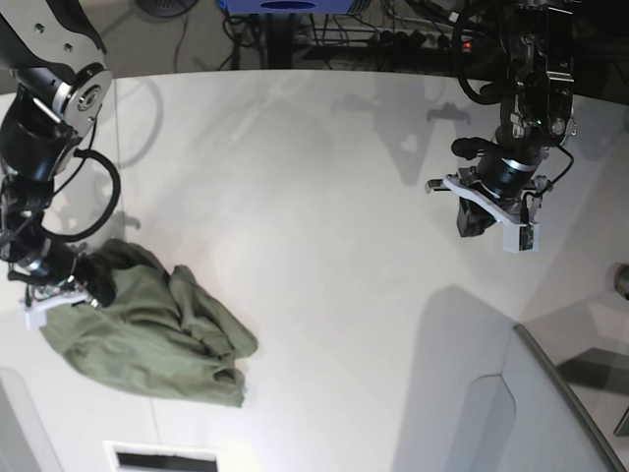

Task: Layout the t-shirt on the table in an organized manner, then fold the t-shirt properly
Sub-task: 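Grasp the green t-shirt with the right gripper and lift it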

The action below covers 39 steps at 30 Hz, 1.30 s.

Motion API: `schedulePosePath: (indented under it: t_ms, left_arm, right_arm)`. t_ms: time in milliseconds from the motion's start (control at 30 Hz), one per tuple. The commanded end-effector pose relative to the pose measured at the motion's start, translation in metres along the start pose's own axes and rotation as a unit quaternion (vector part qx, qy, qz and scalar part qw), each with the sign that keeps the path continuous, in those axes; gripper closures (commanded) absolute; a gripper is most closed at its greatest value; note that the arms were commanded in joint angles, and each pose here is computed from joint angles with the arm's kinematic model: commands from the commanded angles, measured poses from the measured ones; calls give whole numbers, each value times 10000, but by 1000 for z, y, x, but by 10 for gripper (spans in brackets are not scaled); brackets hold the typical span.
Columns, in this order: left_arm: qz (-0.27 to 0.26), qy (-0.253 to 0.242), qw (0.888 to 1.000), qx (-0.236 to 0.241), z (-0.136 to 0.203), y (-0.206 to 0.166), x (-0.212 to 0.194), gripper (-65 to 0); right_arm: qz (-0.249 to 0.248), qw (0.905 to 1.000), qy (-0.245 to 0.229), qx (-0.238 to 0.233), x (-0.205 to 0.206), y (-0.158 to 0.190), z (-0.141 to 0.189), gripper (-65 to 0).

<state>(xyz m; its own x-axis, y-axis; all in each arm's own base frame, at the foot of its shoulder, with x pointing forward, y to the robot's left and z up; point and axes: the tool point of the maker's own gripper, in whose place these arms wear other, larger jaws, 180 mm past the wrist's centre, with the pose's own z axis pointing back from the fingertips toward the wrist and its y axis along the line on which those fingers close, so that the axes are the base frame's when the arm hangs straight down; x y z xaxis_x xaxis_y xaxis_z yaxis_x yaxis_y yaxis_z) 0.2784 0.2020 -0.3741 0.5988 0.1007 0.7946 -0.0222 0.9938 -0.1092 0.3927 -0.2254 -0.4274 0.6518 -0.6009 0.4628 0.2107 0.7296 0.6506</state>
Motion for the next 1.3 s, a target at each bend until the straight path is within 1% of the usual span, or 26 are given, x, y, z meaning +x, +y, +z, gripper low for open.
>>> schedulePosePath:
  t_ms: [0, 200, 300, 433, 533, 633, 767, 900, 1033, 1067, 1133, 1267]
  left_arm:
    - [-52, -216, 9998, -20, 2, 0, 13, -25]
    - [-53, -239, 9997, -22, 1, 0, 15, -25]
    - [-53, -246, 9997, -23, 1, 0, 16, -25]
    - [-53, -246, 9997, -23, 1, 0, 16, -25]
    - [-54, -254, 9997, -24, 1, 0, 16, -25]
    - [-54, -254, 9997, -24, 1, 0, 16, -25]
    - [-54, -262, 9996, -24, 1, 0, 17, -25]
    - [-54, -262, 9996, -24, 1, 0, 17, -25]
    - [-54, -272, 9996, -20, 1, 0, 18, -25]
    - [-54, -272, 9996, -20, 1, 0, 18, -25]
    - [-54, -279, 9996, -21, 1, 0, 19, -25]
    - [-61, -279, 9996, -19, 1, 0, 19, -25]
  right_arm:
    - [116, 9994, -300, 154, 26, 12, 3, -8]
    - [130, 9994, -269, 160, 26, 12, 4, -5]
    - [166, 9997, -62, 179, 19, 14, 4, -5]
    - [379, 9989, -123, 245, 23, 29, 10, -5]
    - [658, 9975, -139, 226, 25, 39, 21, -5]
    - [804, 9964, -53, 262, 18, 52, 27, -5]
    - [1008, 9946, 130, 214, 1, 60, 38, -5]
    - [1268, 9917, 213, 86, -18, 67, 58, -5]
    - [1401, 9889, 493, -102, -52, 66, 80, -5]
    - [1398, 9884, 575, -165, -62, 62, 85, -5]
    - [1261, 9896, 698, -39, -82, 60, 91, -5]
    - [644, 9924, 822, 657, -123, 65, 107, -5]
